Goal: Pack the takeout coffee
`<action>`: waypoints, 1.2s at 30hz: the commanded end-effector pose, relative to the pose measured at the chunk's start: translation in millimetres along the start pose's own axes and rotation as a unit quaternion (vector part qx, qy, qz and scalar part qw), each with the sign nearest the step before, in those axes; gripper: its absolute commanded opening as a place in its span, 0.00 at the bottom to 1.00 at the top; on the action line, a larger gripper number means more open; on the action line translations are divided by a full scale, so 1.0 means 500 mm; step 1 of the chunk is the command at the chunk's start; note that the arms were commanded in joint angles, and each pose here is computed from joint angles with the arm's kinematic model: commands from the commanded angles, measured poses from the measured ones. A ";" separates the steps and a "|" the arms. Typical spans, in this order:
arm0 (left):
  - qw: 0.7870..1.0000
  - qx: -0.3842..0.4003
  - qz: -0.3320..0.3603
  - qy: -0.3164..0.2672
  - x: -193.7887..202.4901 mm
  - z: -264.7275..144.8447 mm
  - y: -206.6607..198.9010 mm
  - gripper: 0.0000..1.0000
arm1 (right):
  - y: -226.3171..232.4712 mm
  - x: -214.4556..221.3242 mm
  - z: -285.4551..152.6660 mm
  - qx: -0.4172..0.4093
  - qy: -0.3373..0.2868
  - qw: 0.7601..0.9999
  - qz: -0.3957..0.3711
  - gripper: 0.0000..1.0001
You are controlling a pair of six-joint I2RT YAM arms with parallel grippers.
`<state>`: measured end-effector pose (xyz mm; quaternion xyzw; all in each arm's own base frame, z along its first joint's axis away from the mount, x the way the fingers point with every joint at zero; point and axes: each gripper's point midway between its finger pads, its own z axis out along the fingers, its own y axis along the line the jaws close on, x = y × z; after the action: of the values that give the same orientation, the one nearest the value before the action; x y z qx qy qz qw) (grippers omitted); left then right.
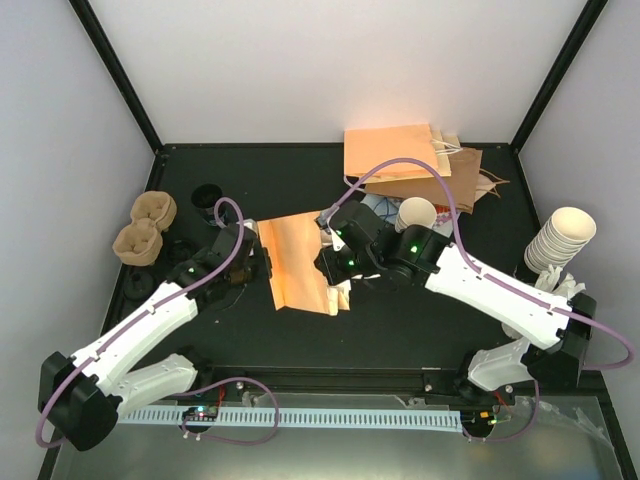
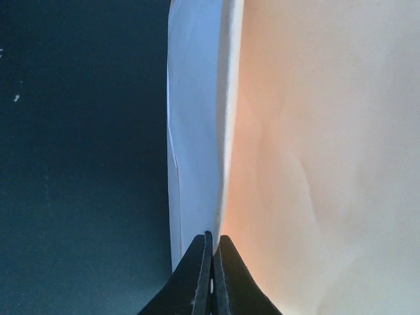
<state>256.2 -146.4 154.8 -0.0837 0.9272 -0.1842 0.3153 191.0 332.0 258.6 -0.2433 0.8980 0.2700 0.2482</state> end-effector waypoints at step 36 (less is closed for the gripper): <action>0.936 0.333 0.063 0.096 0.100 0.015 -0.087 0.66 | -0.113 0.014 -0.161 -0.122 -0.031 0.988 0.091 0.01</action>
<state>223.1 -191.0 116.0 0.0684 0.8764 -0.4238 0.2183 193.0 230.8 275.3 -0.1625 0.8875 0.3766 0.2099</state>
